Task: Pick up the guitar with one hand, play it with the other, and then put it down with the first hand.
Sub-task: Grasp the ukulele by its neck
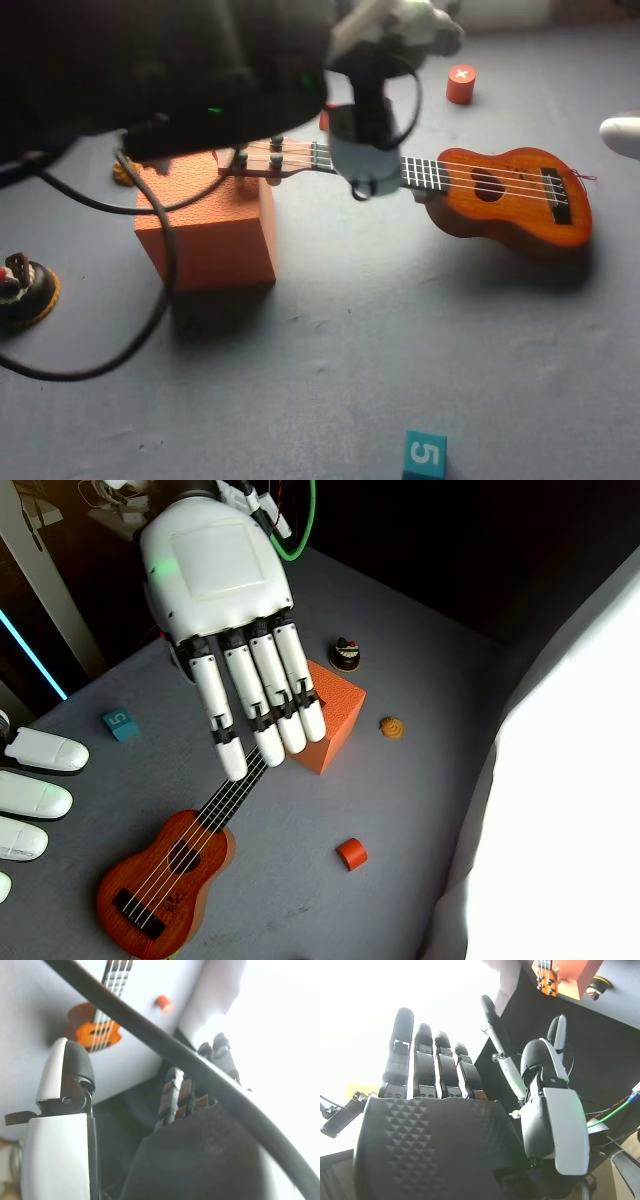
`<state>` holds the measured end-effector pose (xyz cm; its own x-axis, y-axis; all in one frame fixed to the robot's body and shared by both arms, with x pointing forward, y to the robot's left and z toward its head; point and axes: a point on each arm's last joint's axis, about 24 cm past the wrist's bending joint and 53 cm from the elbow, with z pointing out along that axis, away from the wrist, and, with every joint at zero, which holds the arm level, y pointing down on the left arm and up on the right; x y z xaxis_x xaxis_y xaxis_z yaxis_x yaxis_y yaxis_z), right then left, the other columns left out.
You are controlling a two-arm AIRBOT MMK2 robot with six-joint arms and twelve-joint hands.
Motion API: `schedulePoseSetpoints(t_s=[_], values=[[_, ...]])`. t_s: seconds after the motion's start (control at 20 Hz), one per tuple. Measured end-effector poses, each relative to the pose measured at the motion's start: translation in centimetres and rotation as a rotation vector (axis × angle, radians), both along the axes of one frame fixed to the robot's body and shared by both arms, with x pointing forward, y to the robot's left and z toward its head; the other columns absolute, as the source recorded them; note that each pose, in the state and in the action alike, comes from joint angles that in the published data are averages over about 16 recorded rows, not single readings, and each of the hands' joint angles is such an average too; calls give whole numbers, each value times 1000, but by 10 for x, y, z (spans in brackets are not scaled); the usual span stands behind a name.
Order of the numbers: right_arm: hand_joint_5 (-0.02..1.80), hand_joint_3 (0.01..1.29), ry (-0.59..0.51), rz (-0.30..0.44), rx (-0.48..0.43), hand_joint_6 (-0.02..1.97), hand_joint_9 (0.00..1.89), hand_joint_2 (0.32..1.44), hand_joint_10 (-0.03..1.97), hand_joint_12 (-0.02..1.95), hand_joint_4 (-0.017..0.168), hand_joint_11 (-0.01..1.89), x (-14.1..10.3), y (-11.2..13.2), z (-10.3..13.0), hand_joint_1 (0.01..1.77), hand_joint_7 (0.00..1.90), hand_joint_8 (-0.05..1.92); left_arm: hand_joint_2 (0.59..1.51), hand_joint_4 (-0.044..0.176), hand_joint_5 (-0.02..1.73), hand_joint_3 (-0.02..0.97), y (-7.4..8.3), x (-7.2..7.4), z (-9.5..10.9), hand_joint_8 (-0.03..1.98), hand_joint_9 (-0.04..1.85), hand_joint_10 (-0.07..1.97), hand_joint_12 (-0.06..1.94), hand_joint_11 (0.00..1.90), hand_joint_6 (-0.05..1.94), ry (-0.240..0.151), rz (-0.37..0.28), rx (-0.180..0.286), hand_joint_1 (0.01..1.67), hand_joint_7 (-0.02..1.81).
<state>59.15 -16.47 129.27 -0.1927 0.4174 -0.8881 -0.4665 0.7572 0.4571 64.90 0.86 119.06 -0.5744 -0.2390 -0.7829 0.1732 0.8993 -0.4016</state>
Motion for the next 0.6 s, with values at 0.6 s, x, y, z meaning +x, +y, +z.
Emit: schedulePoseSetpoints(t_s=[0.6], values=[[22, 17, -17, -34, 13, 39, 24, 1229, 235, 849, 4, 21, 9, -11, 4, 492, 70, 11, 1041, 69, 21, 10, -26, 14, -46, -12, 17, 8, 12, 17, 4, 23, 43, 94, 1203, 21]])
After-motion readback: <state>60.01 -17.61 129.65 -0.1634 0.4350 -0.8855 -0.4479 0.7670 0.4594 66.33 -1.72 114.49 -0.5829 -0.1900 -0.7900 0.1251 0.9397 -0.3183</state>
